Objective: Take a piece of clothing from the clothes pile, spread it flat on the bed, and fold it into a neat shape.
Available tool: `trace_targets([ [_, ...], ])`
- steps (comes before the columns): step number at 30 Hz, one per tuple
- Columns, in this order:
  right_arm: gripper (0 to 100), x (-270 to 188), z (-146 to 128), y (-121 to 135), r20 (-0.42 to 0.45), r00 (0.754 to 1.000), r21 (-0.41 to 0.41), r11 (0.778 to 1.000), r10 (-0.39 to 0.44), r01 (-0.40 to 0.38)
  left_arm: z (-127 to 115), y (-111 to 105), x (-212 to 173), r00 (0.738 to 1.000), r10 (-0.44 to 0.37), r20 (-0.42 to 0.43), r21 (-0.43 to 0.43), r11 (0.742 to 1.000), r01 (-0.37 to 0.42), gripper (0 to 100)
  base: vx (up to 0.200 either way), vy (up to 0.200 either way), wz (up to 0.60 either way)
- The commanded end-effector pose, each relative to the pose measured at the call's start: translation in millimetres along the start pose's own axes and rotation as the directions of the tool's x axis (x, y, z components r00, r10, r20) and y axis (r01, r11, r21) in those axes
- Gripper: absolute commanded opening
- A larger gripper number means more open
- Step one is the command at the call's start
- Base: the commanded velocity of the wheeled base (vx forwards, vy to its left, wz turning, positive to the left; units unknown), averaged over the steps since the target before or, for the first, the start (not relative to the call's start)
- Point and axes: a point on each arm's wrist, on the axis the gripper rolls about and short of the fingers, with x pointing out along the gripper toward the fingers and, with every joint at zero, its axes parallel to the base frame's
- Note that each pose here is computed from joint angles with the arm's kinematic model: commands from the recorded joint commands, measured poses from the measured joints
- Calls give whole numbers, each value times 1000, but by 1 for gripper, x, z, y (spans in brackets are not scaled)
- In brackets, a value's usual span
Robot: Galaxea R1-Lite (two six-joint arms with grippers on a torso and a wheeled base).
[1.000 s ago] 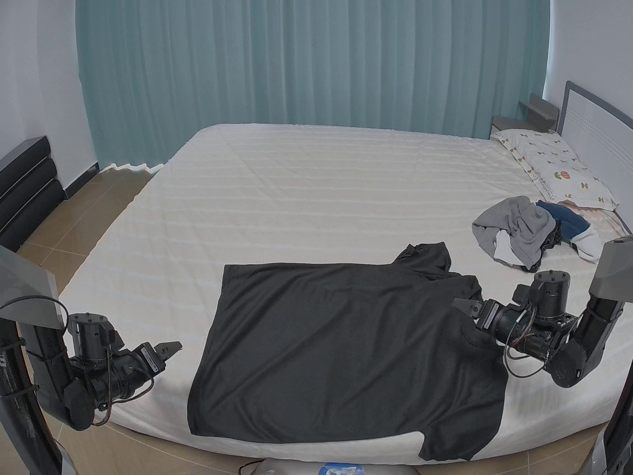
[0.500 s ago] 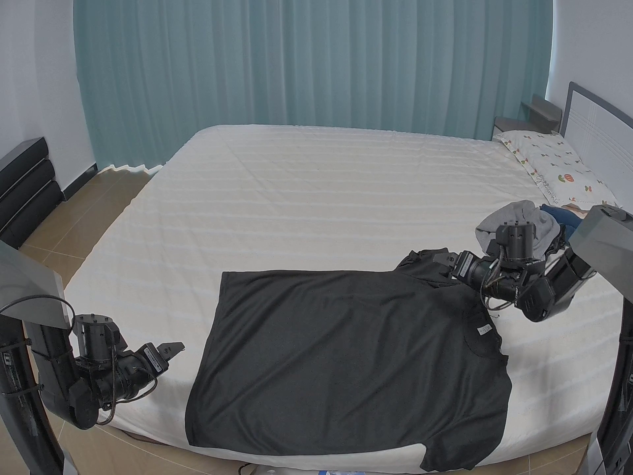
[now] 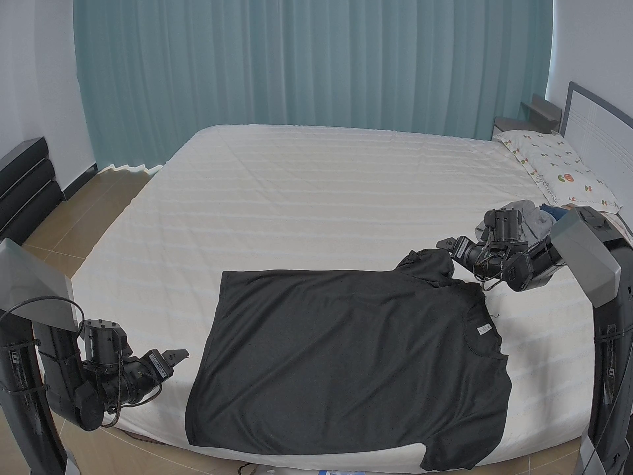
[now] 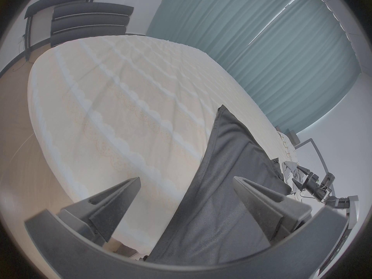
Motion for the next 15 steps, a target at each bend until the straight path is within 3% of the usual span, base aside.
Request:
trace_targets([
  [1, 100, 24, -5, -14, -17, 1000, 8, 1000, -22, 22, -2, 1, 2, 1000, 7, -11, -9, 1000, -7, 100, 0, 0, 0],
  [15, 100, 57, -18, -22, -53, 996, 18, 998, -65, 66, -5, 3, 4, 1000, 18, -23, -8, 1000, -18, 100, 0, 0, 0],
])
